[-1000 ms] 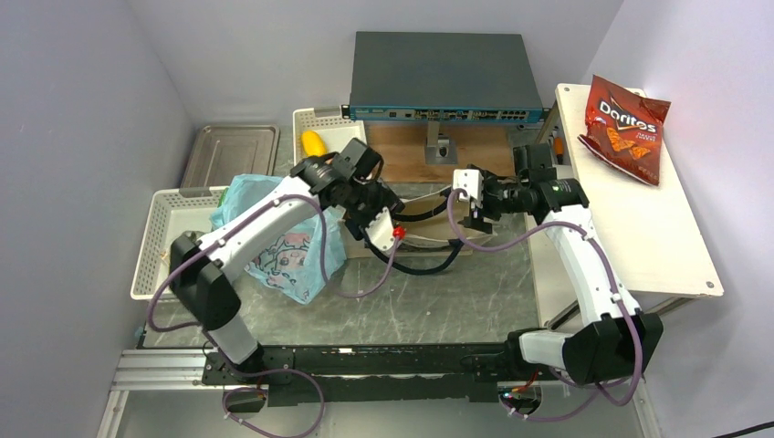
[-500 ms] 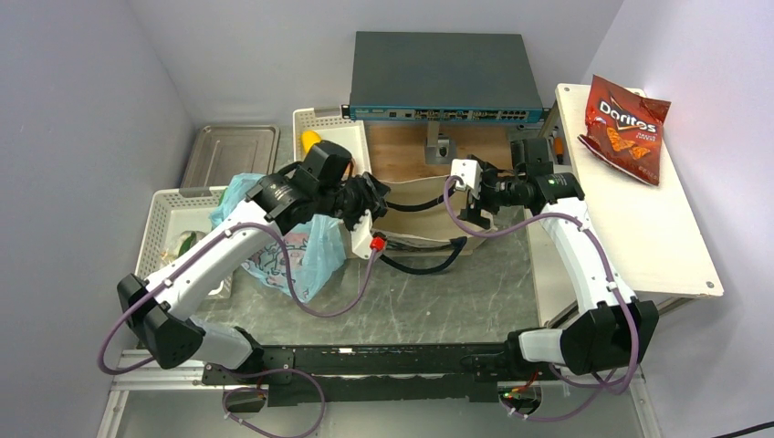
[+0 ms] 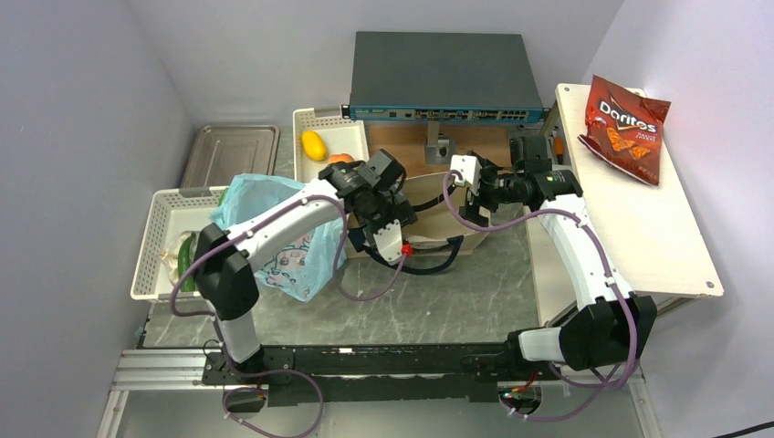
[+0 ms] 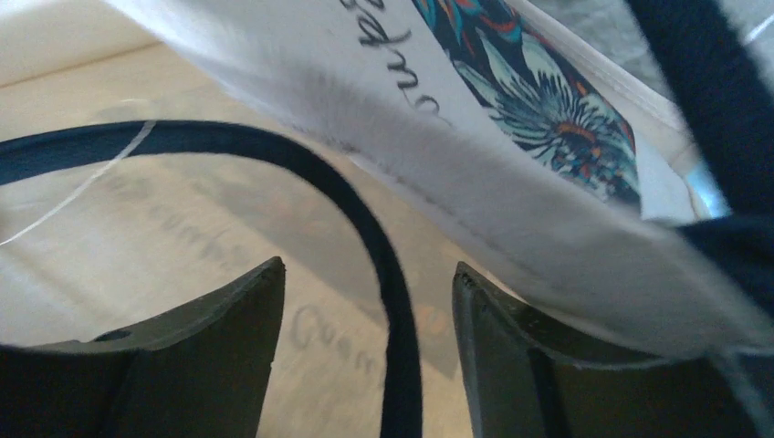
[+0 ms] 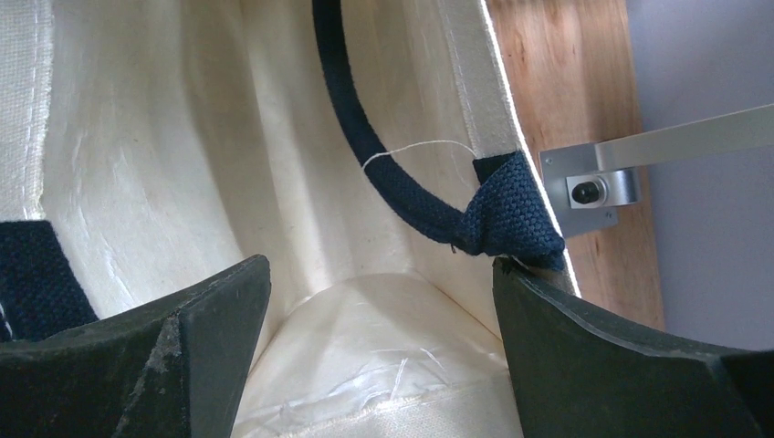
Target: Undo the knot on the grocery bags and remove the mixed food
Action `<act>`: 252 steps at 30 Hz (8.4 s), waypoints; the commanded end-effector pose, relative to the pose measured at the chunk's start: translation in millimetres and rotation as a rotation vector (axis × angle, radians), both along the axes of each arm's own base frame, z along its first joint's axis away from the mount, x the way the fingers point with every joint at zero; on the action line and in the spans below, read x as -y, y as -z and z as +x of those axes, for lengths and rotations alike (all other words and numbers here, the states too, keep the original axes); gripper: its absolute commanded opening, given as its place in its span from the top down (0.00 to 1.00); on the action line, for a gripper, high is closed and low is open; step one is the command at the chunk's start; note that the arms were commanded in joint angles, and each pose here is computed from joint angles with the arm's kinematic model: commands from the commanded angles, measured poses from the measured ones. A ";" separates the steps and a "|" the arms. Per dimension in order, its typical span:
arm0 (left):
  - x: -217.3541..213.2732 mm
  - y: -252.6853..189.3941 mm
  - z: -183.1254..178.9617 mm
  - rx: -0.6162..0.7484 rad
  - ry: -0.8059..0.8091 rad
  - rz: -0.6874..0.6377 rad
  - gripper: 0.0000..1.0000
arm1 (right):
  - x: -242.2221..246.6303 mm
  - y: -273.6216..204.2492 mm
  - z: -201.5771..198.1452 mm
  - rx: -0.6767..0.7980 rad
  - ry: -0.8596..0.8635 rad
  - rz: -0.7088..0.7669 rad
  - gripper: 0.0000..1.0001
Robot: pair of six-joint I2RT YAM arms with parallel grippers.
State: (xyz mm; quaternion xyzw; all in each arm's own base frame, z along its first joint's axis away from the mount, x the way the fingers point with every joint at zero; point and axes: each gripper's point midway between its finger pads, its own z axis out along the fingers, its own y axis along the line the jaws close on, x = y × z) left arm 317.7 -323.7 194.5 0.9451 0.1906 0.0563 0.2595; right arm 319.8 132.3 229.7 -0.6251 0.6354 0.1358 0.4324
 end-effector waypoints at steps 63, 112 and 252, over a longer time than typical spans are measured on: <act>-33.3 -216.1 -39.5 -1.857 -0.748 -0.987 1.00 | -38.0 -43.2 24.7 0.315 -0.286 0.058 0.30; -350.9 -61.4 -6.5 -0.574 -2.138 -0.877 0.01 | 6.5 -126.6 80.7 0.030 0.293 0.163 0.00; 63.6 -200.4 0.1 -0.981 -0.419 -1.013 1.00 | 13.7 -115.8 38.6 -0.010 0.766 0.319 0.28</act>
